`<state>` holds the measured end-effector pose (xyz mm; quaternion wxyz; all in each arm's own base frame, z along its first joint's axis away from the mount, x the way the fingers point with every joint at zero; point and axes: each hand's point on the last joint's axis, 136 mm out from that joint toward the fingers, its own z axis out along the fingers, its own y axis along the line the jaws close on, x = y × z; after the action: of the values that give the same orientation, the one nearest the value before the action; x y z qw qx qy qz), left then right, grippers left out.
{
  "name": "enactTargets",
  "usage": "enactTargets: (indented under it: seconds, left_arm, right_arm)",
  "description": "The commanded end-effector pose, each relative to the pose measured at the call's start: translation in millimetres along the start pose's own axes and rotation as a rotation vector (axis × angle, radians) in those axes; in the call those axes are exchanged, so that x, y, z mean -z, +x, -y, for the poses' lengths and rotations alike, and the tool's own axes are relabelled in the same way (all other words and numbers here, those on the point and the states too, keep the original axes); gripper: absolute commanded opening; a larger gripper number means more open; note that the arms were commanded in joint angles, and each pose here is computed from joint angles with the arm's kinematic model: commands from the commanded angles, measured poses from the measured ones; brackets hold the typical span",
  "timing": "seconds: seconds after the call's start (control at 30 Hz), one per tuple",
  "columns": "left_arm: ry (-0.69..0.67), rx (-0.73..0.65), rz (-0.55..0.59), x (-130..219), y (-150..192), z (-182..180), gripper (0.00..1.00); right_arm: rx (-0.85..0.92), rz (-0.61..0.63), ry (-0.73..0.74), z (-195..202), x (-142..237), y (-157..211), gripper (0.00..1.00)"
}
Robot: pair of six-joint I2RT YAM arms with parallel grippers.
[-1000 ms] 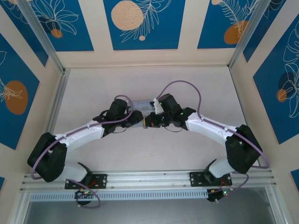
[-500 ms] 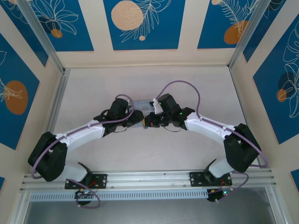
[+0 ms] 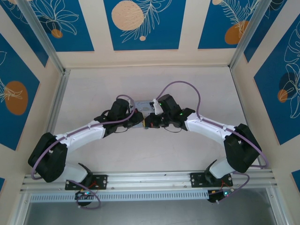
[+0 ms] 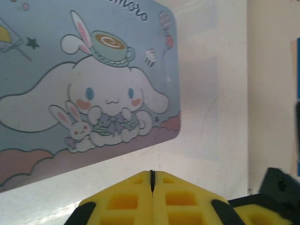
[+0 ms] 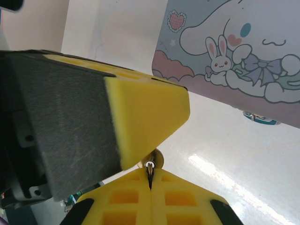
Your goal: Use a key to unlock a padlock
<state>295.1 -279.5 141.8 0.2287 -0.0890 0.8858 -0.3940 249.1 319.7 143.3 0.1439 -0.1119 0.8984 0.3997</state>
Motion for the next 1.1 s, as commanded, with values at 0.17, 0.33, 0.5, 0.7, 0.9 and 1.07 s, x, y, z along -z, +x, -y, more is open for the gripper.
enactTargets:
  seconds: [0.17, 0.33, 0.5, 0.7, 0.9, 1.07]
  left_arm:
    - [-0.035, -0.068, 0.049, 3, -12, 5, 0.00]
    - [-0.041, -0.158, 0.107, 12, -24, 10, 0.00]
    - [0.011, -0.248, 0.162, 18, -37, 28, 0.00]
    - [0.151, -0.320, 0.240, 23, -49, 58, 0.00]
    - [0.241, -0.292, 0.252, 24, -52, 76, 0.00]
    - [0.296, -0.244, 0.258, 25, -53, 83, 0.00]
  right_arm:
    - [-0.062, 0.054, -0.030, 3, 25, -9, 0.76]
    - [-0.181, 0.113, -0.069, 24, 53, -19, 0.98]
    - [-0.225, 0.140, -0.118, 32, 63, -30, 0.97]
    - [-0.168, 0.171, -0.319, 2, 67, -46, 0.72]
    - [-0.105, 0.202, -0.417, -15, 69, -61, 0.54]
    - [-0.077, 0.217, -0.482, -23, 66, -70, 0.51]
